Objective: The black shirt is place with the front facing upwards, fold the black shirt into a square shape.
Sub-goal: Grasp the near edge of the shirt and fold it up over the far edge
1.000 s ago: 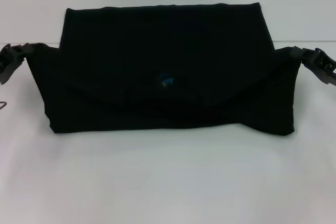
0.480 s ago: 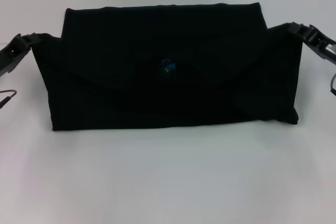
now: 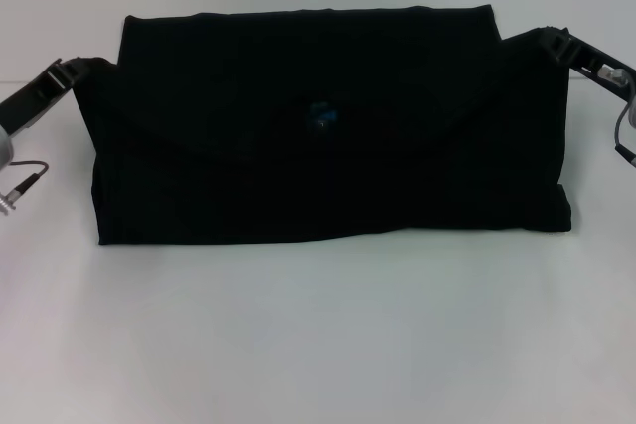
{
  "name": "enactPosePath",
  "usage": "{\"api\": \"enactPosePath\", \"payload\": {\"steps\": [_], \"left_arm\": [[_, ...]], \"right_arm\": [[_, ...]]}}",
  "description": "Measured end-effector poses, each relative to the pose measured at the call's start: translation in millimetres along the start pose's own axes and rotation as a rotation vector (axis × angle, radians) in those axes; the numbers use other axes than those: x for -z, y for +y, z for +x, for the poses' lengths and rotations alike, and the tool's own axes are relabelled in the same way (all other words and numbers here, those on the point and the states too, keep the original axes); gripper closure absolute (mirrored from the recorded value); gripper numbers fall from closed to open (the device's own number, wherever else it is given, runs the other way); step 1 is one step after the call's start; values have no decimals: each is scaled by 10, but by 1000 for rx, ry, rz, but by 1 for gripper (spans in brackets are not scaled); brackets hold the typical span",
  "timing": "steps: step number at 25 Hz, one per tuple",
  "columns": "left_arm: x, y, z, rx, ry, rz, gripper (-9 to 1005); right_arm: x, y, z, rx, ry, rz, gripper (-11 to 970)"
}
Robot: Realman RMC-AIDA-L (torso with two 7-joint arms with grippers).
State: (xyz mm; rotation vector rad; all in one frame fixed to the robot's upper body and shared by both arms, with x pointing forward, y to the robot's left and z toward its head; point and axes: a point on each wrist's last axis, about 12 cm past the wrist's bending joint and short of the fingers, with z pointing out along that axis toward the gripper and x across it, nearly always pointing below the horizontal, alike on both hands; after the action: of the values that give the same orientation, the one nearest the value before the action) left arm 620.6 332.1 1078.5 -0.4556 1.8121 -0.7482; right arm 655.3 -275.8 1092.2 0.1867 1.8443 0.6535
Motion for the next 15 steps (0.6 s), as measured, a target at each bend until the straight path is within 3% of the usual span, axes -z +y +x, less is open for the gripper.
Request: {"api": "enactPosePath", "payload": {"steps": [13, 15], "left_arm": [[-203, -145, 202, -94, 23, -66, 908], [-207, -153, 216, -103, 26, -65, 866]], "right_arm": [[-118, 42, 32, 155, 25, 76, 865], [-111, 27, 37, 151, 25, 84, 861]]}}
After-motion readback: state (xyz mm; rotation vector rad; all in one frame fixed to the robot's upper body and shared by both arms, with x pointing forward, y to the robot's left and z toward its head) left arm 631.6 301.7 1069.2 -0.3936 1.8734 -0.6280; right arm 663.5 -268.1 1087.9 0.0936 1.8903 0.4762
